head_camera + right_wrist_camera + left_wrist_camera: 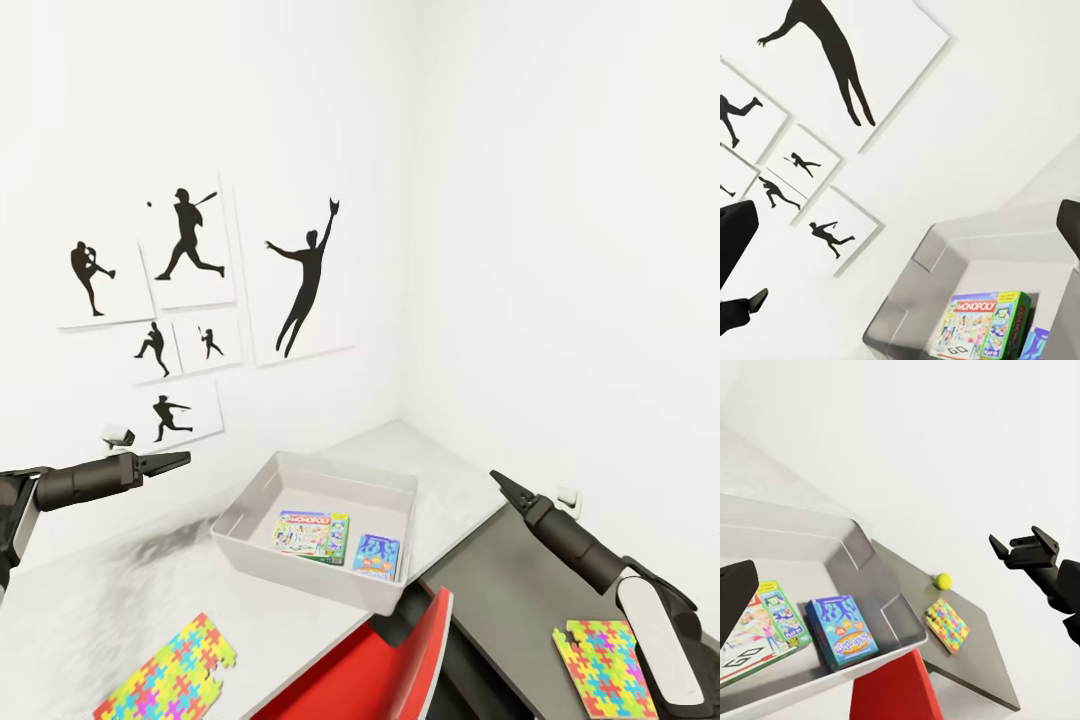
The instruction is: Put all the toys in the child's room - the three board games (two on the bed and one on the table), the two jigsaw puzzles on the table, and the tennis ball on the table - inside the toy box on the table in the child's room.
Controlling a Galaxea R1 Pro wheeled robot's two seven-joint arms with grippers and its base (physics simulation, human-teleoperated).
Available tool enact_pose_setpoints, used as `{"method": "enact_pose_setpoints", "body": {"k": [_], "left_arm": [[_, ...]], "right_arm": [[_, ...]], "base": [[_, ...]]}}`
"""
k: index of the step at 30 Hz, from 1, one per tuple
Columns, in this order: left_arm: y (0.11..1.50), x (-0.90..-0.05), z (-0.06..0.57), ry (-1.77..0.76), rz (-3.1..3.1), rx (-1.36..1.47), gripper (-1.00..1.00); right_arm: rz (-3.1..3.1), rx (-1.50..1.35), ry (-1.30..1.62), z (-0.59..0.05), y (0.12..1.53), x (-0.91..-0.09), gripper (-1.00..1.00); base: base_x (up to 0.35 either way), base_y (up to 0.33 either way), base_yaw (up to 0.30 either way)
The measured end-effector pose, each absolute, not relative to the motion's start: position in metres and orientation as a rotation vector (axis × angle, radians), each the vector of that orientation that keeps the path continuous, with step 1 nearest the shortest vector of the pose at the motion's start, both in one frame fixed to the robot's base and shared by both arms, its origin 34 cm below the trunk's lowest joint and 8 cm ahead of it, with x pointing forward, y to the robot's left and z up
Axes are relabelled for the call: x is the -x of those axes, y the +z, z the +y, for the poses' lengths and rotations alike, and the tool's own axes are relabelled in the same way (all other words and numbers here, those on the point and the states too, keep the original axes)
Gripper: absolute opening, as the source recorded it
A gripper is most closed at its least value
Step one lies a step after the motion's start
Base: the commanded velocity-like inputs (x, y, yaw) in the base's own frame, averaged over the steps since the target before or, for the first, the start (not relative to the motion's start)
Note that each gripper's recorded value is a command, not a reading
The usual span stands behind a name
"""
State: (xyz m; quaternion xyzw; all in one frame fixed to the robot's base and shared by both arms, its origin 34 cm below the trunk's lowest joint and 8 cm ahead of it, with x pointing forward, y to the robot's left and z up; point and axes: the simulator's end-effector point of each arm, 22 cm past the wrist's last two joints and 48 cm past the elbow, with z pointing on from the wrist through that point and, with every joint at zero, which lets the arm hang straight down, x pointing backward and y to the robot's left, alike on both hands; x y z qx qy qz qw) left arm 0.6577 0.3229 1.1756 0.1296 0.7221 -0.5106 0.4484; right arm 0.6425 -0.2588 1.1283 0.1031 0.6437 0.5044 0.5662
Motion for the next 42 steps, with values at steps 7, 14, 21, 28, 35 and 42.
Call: {"method": "enact_pose_setpoints", "body": {"k": [7,14,21,28,35,42], "left_arm": [[1.181,-0.655,0.324,-1.259,1.777,-0.326,1.00],[1.187,-0.653,0.323,-1.255,1.769,-0.333,1.00],[1.192,-0.650,0.322,-1.254,1.758,-0.341,1.00],[1.195,-0.649,0.321,-1.252,1.754,-0.345,1.00],[1.195,-0.649,0.319,-1.254,1.755,-0.348,1.00],[1.195,-0.649,0.318,-1.255,1.755,-0.349,1.00]], "right_arm": [[1.503,-0.237,1.187,-0.258,1.134,-0.641,1.00],[1.494,-0.231,1.187,-0.258,1.139,-0.639,1.00],[1.484,-0.225,1.186,-0.258,1.144,-0.637,1.00],[1.479,-0.222,1.185,-0.258,1.148,-0.636,1.00],[1.477,-0.221,1.185,-0.258,1.148,-0.636,1.00],[1.477,-0.221,1.186,-0.259,1.149,-0.636,1.00]], "base": [[-0.146,0.000,0.000],[-0.240,0.000,0.000],[-0.142,0.000,0.042],[-0.025,0.000,0.061],[-0.010,0.000,0.043],[-0.104,0.000,0.210]]}}
